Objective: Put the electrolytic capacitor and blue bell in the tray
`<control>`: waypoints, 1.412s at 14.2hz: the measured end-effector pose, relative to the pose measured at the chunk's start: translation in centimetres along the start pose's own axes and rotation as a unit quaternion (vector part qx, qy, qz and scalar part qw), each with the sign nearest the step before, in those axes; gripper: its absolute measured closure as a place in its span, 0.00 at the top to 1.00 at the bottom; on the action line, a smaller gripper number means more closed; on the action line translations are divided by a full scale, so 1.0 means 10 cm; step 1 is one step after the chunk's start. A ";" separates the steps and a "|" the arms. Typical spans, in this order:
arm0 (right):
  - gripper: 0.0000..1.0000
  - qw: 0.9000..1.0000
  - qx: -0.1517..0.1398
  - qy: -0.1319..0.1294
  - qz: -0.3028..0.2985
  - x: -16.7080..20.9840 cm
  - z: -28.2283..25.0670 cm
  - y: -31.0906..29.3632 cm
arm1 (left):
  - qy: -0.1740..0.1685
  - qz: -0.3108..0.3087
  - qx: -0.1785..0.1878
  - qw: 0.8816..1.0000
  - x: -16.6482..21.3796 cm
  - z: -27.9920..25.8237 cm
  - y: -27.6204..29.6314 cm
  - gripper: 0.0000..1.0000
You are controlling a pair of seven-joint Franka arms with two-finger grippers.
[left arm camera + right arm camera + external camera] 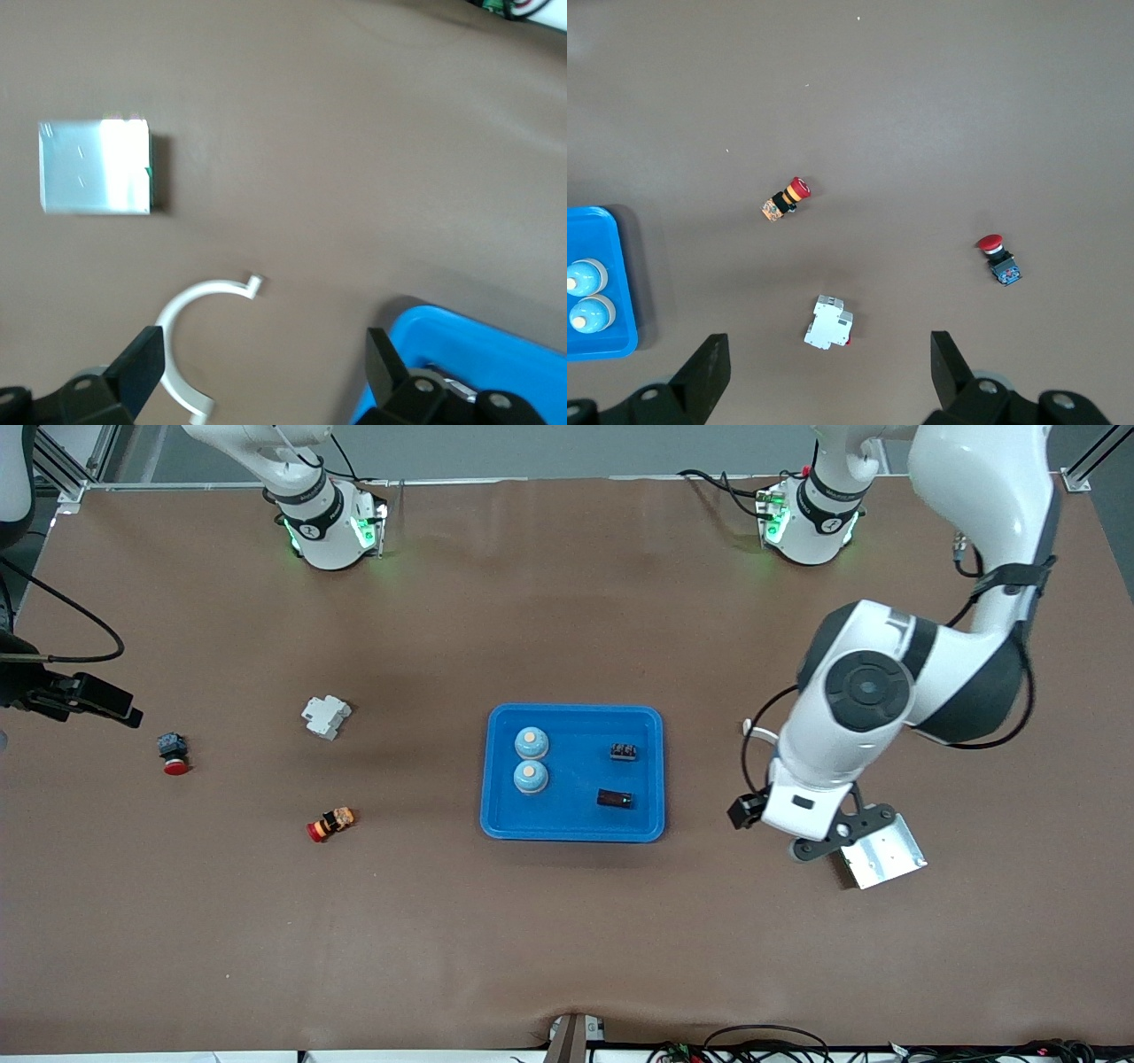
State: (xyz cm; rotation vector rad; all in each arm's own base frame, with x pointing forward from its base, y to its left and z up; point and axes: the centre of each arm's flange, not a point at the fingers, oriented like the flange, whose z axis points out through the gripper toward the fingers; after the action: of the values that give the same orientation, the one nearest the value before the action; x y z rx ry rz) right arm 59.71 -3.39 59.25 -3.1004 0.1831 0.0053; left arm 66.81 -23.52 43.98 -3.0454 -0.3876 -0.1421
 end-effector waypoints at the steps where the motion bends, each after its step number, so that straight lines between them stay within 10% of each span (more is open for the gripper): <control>1: 1.00 1.000 0.000 0.000 0.000 0.00 0.00 0.00 | 0.000 0.028 -0.004 1.000 0.07 -0.05 -0.12 1.00; 20: 1.00 1.000 0.000 0.000 0.000 0.00 0.00 0.00 | 0.014 0.083 -0.024 0.996 0.33 -0.52 -0.92 1.00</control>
State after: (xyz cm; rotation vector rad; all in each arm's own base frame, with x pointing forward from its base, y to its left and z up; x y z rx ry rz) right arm 59.71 -3.42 59.26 -3.1005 0.1839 0.0054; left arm 67.21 -14.20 49.95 -3.1021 -0.1287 -0.1861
